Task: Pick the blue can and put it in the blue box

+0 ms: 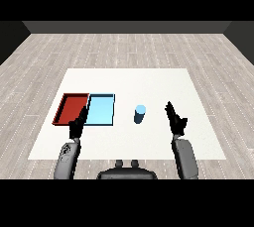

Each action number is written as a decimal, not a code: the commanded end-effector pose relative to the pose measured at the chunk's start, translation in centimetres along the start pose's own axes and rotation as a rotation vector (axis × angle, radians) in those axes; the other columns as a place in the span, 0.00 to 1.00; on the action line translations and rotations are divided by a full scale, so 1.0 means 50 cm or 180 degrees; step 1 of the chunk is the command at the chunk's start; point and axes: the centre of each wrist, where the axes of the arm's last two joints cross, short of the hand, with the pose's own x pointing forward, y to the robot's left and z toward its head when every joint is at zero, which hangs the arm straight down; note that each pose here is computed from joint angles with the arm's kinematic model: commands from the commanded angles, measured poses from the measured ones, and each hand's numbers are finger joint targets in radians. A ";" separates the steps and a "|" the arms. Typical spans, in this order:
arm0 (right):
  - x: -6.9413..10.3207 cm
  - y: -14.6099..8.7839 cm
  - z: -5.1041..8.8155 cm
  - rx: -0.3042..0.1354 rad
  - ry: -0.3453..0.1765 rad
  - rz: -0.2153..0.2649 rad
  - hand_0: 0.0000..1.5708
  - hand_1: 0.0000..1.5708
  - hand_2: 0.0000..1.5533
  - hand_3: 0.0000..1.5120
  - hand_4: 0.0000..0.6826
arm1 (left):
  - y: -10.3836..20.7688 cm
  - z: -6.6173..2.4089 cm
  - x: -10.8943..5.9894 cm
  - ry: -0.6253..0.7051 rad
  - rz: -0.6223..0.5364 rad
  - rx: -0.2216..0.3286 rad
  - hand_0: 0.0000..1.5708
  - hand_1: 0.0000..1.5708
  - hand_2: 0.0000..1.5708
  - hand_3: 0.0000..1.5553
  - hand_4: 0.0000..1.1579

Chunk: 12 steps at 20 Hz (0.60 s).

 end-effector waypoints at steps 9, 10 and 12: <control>0.043 0.049 -0.045 0.0286 -0.0980 -0.0606 0.00 0.00 0.00 0.00 0.00 | -0.037 -0.020 0.069 -0.1454 0.0691 -0.0016 0.00 0.00 0.00 0.00 0.00; 0.023 0.007 -0.026 0.0263 -0.0992 -0.0569 0.00 0.00 0.00 0.00 0.00 | -0.036 -0.008 0.072 -0.1547 0.0711 0.0074 0.00 0.00 0.00 0.00 0.00; 0.030 0.057 -0.037 0.0327 -0.1020 -0.0574 0.00 0.00 0.00 0.00 0.00 | -0.046 -0.002 0.053 -0.1542 0.0738 -0.0004 0.00 0.00 0.00 0.00 0.00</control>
